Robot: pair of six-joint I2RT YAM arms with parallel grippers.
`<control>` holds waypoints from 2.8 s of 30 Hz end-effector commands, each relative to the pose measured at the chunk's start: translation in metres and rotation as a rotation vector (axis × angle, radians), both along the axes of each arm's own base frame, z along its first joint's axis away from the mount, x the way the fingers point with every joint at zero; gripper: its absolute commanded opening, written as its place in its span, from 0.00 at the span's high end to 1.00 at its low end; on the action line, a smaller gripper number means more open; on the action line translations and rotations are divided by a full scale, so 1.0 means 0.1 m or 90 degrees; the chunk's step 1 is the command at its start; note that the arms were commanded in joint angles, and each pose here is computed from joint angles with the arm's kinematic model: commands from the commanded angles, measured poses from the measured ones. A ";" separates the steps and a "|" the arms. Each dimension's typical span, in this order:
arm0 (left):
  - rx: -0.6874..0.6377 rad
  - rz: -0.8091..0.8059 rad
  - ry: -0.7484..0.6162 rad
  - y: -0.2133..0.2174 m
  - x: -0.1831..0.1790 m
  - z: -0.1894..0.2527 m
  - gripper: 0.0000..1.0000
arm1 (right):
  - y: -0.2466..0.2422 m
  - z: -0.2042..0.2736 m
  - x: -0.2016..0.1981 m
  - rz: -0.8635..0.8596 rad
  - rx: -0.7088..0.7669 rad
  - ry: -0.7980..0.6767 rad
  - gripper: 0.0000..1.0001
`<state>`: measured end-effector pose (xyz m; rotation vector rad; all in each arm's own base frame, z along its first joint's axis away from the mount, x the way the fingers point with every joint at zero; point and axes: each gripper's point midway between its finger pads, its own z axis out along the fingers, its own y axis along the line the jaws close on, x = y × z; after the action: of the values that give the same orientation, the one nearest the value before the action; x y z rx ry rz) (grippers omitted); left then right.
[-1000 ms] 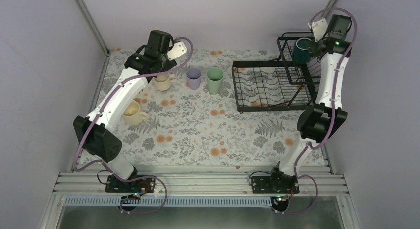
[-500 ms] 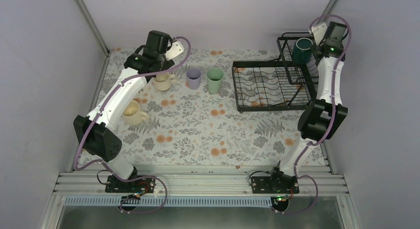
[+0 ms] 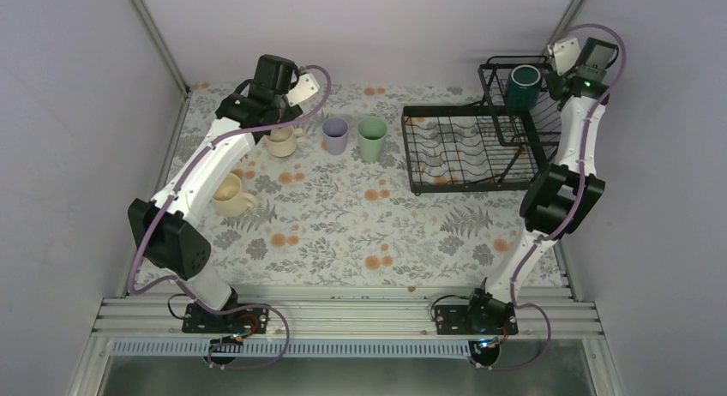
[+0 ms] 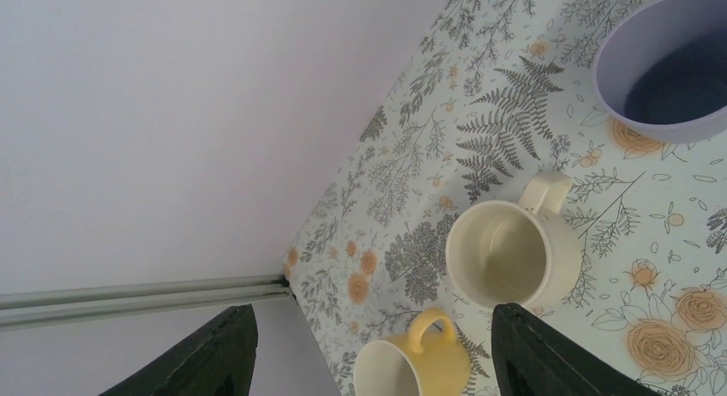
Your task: Unload the cups from the dish rack
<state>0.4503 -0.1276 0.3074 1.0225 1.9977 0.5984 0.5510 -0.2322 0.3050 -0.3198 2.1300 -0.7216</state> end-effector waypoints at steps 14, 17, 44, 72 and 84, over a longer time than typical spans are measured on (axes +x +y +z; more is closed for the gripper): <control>-0.008 0.006 0.003 0.01 0.02 -0.03 0.33 | 0.43 0.05 -0.27 0.136 0.132 -0.004 0.35; -0.008 0.006 0.005 0.00 0.02 -0.04 0.33 | 0.40 -0.03 -0.25 0.133 0.132 0.004 0.35; -0.017 0.009 0.031 0.04 0.02 -0.15 0.36 | 0.27 -0.30 0.05 0.206 0.184 -0.046 0.80; -0.064 -0.046 0.021 -0.22 -0.11 -0.07 0.36 | 0.83 1.10 -0.50 0.262 0.228 -0.190 0.97; -0.166 -0.088 -0.207 -0.76 -0.02 0.69 0.34 | 2.02 1.65 -0.74 0.393 0.359 -0.150 0.97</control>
<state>0.4341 -0.1845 0.3222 1.0115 1.8094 0.4013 0.4959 -0.0930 0.4360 -0.4627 1.8261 -0.0081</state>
